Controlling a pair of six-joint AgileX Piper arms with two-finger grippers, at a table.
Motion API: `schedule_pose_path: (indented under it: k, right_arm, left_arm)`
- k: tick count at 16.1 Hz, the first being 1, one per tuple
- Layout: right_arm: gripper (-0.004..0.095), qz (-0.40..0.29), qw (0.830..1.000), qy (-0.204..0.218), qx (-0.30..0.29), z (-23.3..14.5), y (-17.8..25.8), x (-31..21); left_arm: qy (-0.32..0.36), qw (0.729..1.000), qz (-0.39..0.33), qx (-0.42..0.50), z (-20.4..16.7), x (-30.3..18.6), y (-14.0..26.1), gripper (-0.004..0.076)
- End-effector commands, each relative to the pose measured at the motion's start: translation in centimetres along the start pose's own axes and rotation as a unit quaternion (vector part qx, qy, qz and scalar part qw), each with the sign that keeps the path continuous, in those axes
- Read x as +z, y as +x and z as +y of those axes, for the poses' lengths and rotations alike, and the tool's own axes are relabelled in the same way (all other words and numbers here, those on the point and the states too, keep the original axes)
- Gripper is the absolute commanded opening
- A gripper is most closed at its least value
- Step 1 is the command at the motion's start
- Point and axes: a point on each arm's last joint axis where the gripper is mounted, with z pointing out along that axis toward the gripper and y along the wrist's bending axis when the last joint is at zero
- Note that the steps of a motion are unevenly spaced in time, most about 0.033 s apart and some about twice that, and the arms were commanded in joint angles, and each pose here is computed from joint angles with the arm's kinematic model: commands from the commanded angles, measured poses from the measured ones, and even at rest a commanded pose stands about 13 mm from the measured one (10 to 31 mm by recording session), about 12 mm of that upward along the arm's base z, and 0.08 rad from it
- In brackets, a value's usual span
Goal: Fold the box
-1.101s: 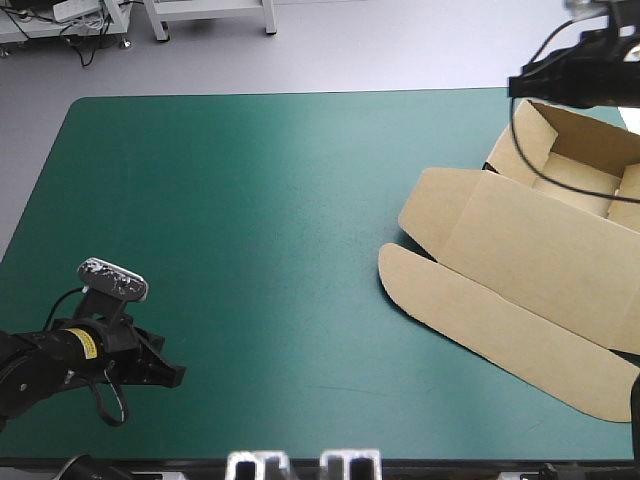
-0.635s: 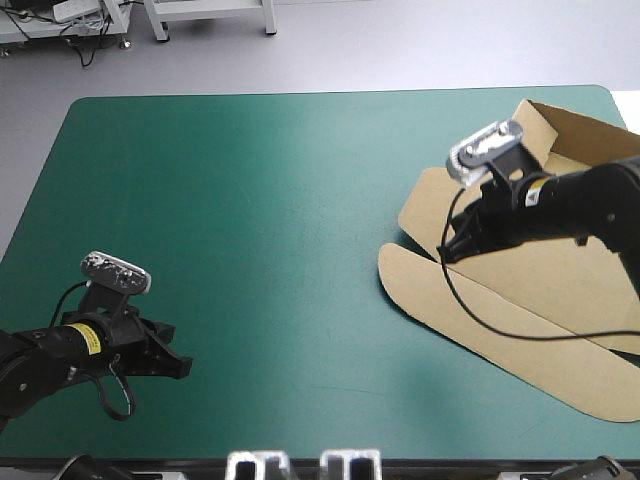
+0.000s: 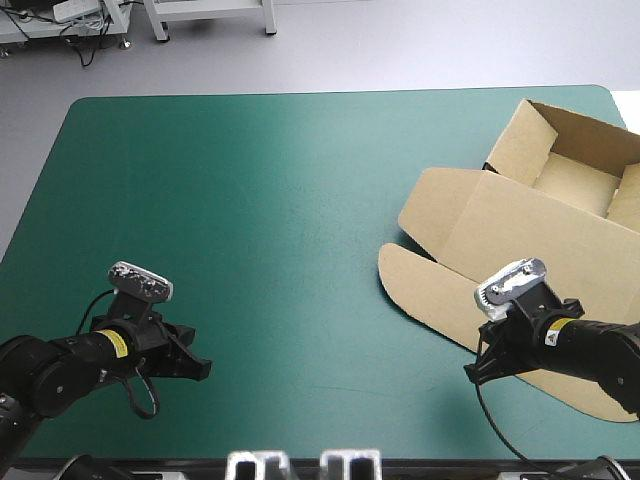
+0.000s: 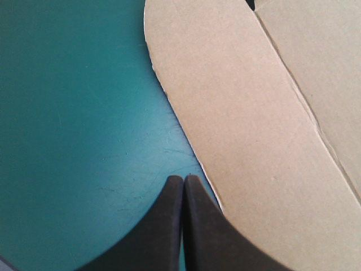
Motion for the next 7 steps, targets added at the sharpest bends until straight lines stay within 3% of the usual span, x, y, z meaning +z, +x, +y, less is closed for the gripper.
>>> schedule_pose_path:
  k: [1,7]
  right_arm:
    - [-0.0015,-0.061,0.998,0.015,-0.002,-0.12,-0.95,-0.69]
    - [-0.0015,-0.064,0.998,0.016,-0.002,-0.14,-1.01,-0.69]
  left_arm:
    - [0.014,0.999,-0.036,-0.01,-0.21,0.36,-0.34,-0.0003]
    - [0.012,0.999,-0.034,-0.008,-0.17,0.46,-0.25,-0.0004]
